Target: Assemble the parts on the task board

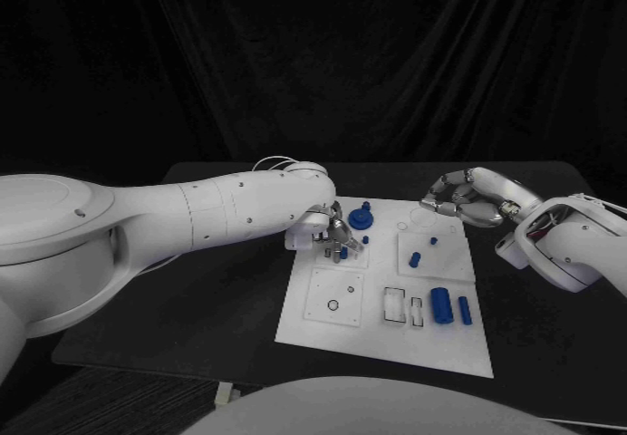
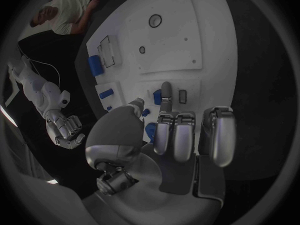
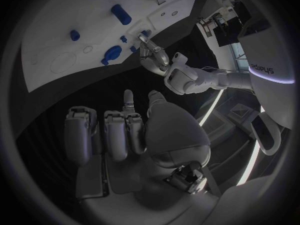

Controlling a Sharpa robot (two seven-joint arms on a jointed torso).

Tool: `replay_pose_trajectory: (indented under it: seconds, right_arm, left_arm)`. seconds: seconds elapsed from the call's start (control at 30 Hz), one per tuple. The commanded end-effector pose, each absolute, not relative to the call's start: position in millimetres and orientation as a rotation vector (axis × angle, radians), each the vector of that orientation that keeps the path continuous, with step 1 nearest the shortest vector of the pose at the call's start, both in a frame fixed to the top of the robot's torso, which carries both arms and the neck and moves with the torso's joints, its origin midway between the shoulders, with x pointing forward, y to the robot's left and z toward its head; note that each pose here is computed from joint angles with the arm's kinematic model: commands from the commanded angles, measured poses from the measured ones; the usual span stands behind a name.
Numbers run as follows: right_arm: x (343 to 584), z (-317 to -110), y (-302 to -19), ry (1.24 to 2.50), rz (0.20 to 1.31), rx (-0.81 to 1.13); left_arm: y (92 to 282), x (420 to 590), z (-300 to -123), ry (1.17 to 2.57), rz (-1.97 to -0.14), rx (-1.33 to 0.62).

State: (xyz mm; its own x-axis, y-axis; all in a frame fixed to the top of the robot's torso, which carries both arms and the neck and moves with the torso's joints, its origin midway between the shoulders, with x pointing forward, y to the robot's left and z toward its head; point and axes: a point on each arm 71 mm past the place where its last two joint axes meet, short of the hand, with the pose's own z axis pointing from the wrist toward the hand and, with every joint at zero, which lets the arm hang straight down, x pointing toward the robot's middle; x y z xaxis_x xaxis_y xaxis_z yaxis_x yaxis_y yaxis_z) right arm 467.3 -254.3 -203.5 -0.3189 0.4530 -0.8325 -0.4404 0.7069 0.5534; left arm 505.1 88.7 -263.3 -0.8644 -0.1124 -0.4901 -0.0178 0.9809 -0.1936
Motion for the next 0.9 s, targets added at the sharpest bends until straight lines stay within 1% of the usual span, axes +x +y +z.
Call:
replay_pose_trajectory:
  seconds: [0.03,0.2,0.33,0.5,0.57,0.6,0.63,0.67,0.8,0.9]
  right_arm:
    - [467,-205,-256,1.681,0.885,0.019]
    - [466,-205,-258,1.679,0.881,0.022]
    - [466,-205,-260,1.678,0.877,0.024]
    - [466,-205,-261,1.678,0.875,0.025]
    - [466,-205,-261,1.678,0.874,0.025]
    - [466,-205,-261,1.678,0.874,0.026]
    - [466,-205,-261,1.678,0.874,0.026]
    - [466,-205,-262,1.678,0.873,0.026]
    - [466,-205,-262,1.681,0.872,0.027]
    - [466,-205,-261,1.684,0.872,0.027]
  left_arm:
    - [89.7,501.8,-265.6,2.598,-0.282,-0.108]
    - [99.3,498.9,-260.9,2.579,-0.298,-0.126]
    - [109.5,499.4,-250.1,2.556,-0.301,-0.138]
    - [121.7,502.0,-228.7,2.526,-0.312,-0.129]
    - [125.5,503.5,-218.2,2.509,-0.329,-0.12]
    - [128.0,504.9,-210.2,2.495,-0.345,-0.111]
    - [128.6,505.3,-208.0,2.492,-0.35,-0.108]
    - [131.3,507.2,-199.9,2.479,-0.367,-0.097]
    - [137.1,515.3,-184.4,2.456,-0.407,-0.079]
    - [139.7,523.3,-179.7,2.462,-0.415,-0.071]
